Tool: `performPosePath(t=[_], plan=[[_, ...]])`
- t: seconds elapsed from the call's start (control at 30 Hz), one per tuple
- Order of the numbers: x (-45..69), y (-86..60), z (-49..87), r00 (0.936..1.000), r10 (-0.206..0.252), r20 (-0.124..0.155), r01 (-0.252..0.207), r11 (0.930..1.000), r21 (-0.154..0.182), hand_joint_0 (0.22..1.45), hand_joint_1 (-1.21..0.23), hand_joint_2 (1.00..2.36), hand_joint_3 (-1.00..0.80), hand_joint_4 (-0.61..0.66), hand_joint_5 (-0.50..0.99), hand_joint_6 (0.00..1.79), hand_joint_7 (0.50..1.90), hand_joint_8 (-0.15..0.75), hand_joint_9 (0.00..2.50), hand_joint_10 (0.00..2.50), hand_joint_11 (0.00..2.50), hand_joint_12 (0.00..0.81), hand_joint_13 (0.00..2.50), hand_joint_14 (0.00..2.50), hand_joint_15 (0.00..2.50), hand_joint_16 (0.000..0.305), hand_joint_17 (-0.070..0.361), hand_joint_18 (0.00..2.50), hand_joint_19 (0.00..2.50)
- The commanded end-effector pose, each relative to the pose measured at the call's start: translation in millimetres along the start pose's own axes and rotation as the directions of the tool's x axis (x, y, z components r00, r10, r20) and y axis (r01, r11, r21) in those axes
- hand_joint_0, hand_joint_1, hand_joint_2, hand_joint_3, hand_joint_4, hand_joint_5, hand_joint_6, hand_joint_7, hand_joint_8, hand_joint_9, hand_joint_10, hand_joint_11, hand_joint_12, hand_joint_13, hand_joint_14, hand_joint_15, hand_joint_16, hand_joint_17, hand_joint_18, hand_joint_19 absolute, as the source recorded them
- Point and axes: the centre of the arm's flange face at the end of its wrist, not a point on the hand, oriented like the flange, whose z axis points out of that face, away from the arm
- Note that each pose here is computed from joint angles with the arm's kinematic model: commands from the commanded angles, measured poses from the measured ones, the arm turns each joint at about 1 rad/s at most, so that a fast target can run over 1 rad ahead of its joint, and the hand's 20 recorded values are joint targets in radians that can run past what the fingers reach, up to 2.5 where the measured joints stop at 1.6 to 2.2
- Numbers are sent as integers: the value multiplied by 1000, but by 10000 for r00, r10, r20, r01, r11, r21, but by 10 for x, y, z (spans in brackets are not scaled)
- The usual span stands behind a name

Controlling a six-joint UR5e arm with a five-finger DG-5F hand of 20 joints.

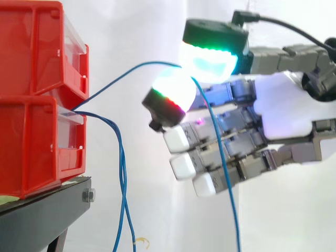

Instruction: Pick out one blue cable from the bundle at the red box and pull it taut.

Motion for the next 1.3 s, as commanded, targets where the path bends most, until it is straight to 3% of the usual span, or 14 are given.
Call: performPosePath(t=[0.0,0.17,0.4,0.73,0.87,1.0,1.27], plan=[[-21,-150,-34,10000,-16,2,16,9999,110,598,-894,1007,50,-164,-43,843,1164,294,890,7,211,371,789,10,318,48,108,665,313],[4,-206,-10,9996,280,-59,-282,9989,-385,598,-896,1006,57,-160,-42,843,1157,302,912,8,230,371,807,10,320,48,109,674,307],[7,-202,-10,9996,257,-88,-260,9990,-370,599,-896,1005,57,-154,-41,842,1160,308,946,8,254,375,824,11,341,48,108,680,313],[-40,-275,-96,10000,-37,-67,40,9989,466,601,-897,1005,53,-143,-41,843,1166,308,971,9,296,378,846,12,364,48,109,689,321],[-39,-311,-161,9992,-192,-354,226,9947,998,600,-895,1005,56,-145,-41,843,1156,310,980,10,304,377,852,12,368,48,109,691,327],[-37,-265,-196,9985,-213,-507,268,9936,1102,600,-895,1005,58,-144,-41,843,1158,311,987,10,310,379,858,12,377,48,109,693,327],[-93,-50,-331,9984,-310,-480,372,9901,1354,600,-893,1005,57,-141,-41,843,1166,311,1002,10,323,382,870,12,383,48,109,695,326]])
